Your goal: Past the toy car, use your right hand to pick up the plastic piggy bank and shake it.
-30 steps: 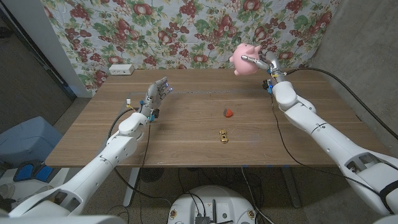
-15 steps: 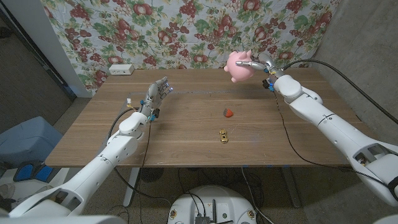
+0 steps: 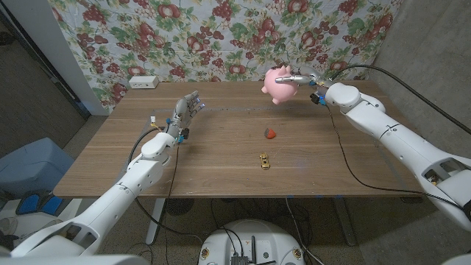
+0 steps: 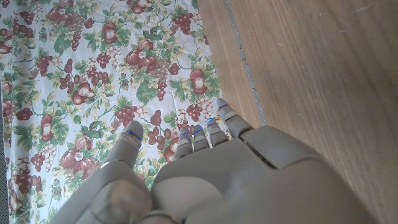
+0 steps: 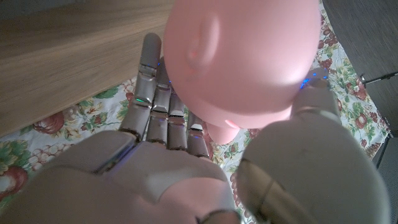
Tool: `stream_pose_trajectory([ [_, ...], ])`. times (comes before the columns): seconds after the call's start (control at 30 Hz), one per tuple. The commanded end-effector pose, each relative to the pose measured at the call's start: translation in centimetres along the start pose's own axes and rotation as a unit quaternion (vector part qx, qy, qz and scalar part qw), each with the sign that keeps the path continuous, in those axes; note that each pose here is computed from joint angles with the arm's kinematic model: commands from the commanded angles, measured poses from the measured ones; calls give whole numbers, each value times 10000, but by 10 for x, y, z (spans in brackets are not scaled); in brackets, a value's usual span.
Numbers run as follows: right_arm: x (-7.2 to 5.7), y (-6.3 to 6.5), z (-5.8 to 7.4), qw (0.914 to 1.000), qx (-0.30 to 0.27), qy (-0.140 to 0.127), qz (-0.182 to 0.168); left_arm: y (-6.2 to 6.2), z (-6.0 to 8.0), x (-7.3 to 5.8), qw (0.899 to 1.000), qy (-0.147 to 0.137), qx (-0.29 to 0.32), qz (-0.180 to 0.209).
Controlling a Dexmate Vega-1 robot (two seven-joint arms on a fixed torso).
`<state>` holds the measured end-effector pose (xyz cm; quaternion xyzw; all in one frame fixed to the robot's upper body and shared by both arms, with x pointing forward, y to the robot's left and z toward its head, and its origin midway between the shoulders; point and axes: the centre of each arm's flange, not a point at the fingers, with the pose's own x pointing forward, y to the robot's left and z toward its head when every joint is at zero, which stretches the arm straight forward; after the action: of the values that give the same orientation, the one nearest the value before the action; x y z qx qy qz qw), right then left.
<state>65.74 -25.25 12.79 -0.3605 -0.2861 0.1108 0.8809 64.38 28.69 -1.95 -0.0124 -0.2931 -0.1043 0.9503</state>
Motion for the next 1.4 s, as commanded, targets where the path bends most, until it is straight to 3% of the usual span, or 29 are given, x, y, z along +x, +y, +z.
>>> stream_pose_trajectory([
  [0.03, 3, -1, -1, 9998, -15, 116, 178, -1, 0, 3, 10000, 7, 14, -12],
  [0.13, 2, -1, -3, 10000, 9, 62, -9, -1, 0, 3, 10000, 9, 9, 1],
  [0.43, -8, 0, -6, 9932, 166, -317, -1108, 0, 0, 4, 10000, 2, 13, 26],
  [0.6, -14, 2, -9, 9826, 293, -502, -1762, 0, 1, 5, 10000, -2, 14, 26],
  [0.87, -22, 7, -14, 9579, 540, -630, -2748, 0, 1, 9, 10000, 1, 13, 11],
  [1.07, -24, 7, -16, 9509, 644, -665, -2955, 0, 1, 11, 10000, 1, 14, -14],
  [1.4, -24, 7, -14, 9522, 586, -732, -2909, 0, 0, 9, 10000, -11, 2, -5],
])
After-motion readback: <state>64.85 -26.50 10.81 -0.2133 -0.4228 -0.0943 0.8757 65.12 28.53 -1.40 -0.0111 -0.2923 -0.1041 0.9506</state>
